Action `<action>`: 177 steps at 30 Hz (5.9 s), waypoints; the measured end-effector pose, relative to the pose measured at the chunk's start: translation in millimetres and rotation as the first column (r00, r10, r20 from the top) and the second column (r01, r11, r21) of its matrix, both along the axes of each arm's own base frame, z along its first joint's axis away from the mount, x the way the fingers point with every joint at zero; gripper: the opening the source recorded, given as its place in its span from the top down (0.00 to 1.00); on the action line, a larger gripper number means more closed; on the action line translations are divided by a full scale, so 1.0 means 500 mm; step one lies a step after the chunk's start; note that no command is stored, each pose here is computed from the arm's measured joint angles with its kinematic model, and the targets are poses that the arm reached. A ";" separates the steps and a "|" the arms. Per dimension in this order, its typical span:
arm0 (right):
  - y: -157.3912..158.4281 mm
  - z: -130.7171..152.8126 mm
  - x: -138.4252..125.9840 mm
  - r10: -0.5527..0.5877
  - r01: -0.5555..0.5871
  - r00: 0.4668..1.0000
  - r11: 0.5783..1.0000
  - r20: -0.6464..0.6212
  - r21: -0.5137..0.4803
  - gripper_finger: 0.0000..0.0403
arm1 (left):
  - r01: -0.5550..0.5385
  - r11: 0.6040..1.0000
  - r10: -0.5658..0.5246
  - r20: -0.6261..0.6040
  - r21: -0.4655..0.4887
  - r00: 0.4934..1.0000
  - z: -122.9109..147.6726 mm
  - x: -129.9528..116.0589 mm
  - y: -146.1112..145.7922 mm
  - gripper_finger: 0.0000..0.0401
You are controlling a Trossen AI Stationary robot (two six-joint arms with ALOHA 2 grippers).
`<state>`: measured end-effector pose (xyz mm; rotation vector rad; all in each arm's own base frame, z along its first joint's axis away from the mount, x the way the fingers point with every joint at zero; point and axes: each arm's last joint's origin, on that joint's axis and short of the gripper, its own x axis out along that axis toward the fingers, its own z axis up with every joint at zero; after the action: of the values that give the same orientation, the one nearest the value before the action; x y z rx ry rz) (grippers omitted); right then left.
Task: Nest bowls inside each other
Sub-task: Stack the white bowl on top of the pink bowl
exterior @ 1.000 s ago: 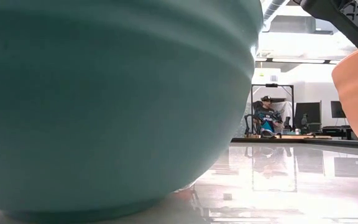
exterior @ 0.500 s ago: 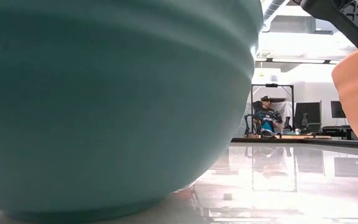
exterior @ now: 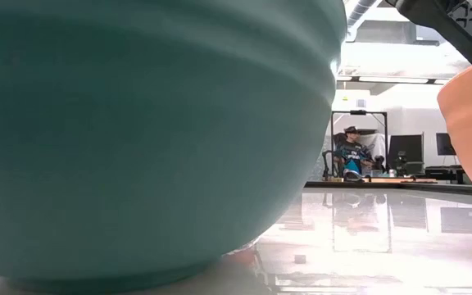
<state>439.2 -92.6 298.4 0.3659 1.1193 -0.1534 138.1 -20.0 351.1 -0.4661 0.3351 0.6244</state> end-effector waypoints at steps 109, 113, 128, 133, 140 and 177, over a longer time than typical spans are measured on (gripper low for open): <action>-0.016 -0.005 -0.018 0.067 -0.065 0.997 0.996 -0.038 0.059 0.49 | -0.001 1.000 0.001 -0.008 -0.003 1.000 -0.002 -0.001 0.000 0.54; -0.021 0.006 -0.023 0.060 -0.058 0.998 0.997 -0.024 0.055 0.51 | -0.001 1.000 0.001 -0.017 -0.001 1.000 -0.003 -0.002 0.000 0.54; -0.060 0.057 -0.049 0.049 -0.054 0.994 0.997 0.095 0.059 0.68 | 0.009 1.000 -0.009 -0.029 -0.015 1.000 -0.005 -0.003 0.000 0.54; -0.069 0.070 -0.058 0.085 -0.108 0.984 0.984 0.154 0.144 0.80 | 0.006 1.000 -0.006 -0.032 -0.019 0.999 -0.006 -0.004 0.000 0.54; -0.071 0.062 -0.056 0.151 -0.195 0.966 0.958 0.209 0.210 0.97 | 0.004 1.000 -0.005 -0.033 -0.021 0.999 -0.007 -0.004 0.000 0.54; -0.020 0.004 -0.101 0.259 -0.307 0.944 0.916 0.204 0.257 0.98 | -0.009 0.999 0.008 -0.031 -0.032 0.999 -0.008 -0.005 0.001 0.54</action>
<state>388.6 -102.5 300.2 0.4592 1.0172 0.2963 135.5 -19.7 347.1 -0.4891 0.3731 0.6357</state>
